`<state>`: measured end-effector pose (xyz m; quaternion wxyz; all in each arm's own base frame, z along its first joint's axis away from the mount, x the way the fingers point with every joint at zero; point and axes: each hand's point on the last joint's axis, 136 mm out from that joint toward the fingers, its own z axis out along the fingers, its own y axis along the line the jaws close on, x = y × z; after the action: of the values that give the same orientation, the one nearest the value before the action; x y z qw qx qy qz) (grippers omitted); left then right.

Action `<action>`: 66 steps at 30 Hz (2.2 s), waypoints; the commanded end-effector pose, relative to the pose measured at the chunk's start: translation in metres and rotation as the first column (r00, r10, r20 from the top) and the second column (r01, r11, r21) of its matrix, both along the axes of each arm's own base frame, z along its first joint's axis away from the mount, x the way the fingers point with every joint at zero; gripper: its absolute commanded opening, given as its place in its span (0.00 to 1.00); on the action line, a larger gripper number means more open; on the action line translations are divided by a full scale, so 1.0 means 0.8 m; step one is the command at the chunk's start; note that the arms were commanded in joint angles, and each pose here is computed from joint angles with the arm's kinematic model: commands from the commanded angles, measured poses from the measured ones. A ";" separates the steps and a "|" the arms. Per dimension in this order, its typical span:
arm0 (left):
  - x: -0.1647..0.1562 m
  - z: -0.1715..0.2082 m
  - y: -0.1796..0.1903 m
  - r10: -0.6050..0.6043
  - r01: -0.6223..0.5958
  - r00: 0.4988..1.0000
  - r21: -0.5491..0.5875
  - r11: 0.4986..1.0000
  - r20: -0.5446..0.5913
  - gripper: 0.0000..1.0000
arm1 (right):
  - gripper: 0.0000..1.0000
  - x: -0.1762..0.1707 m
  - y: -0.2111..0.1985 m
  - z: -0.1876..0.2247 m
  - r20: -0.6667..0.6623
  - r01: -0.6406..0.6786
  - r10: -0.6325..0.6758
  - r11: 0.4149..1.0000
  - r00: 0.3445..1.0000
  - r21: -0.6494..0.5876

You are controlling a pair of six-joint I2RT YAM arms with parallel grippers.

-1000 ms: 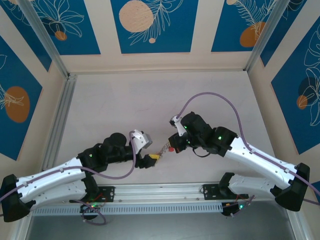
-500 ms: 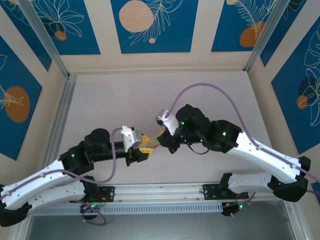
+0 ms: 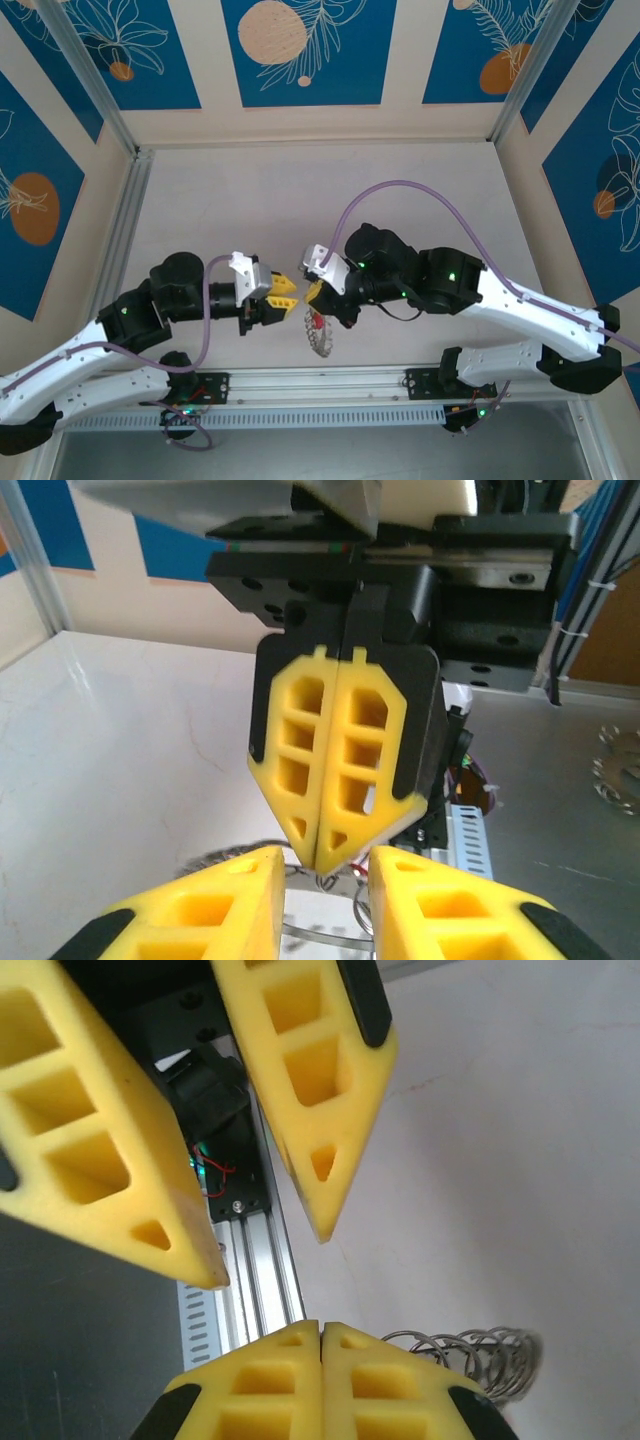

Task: Put the keys on the keyring

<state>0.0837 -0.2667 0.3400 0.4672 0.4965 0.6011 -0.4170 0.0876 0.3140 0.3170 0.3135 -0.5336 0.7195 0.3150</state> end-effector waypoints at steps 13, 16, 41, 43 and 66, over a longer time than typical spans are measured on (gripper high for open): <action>-0.026 0.009 -0.009 -0.131 0.132 0.991 0.008 0.991 -0.025 0.27 | 0.00 -0.026 0.007 0.053 0.073 -0.138 0.129 0.979 0.989 0.147; -0.029 0.010 -0.010 -0.148 0.148 0.988 0.004 0.989 -0.033 0.27 | 0.00 -0.027 0.009 0.054 0.073 -0.145 0.135 0.977 0.988 0.154; -0.032 0.013 -0.014 -0.169 0.168 0.985 -0.062 0.984 -0.024 0.00 | 0.00 -0.031 0.017 0.061 0.088 -0.178 0.164 0.966 0.983 0.190; -0.035 0.016 -0.011 -0.175 0.173 0.984 -0.077 0.982 -0.013 0.00 | 0.08 -0.033 0.016 0.062 0.089 -0.183 0.168 0.963 0.982 0.199; -0.066 0.048 -0.002 -0.296 0.298 0.954 -0.205 0.932 0.042 0.00 | 0.34 -0.059 -0.043 0.056 0.080 -0.151 0.130 0.917 0.988 0.368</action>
<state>0.0450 -0.2729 0.3499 0.4327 0.5301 0.5239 -0.5071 0.0470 0.2786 0.3539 0.4005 -0.5275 0.6132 0.4305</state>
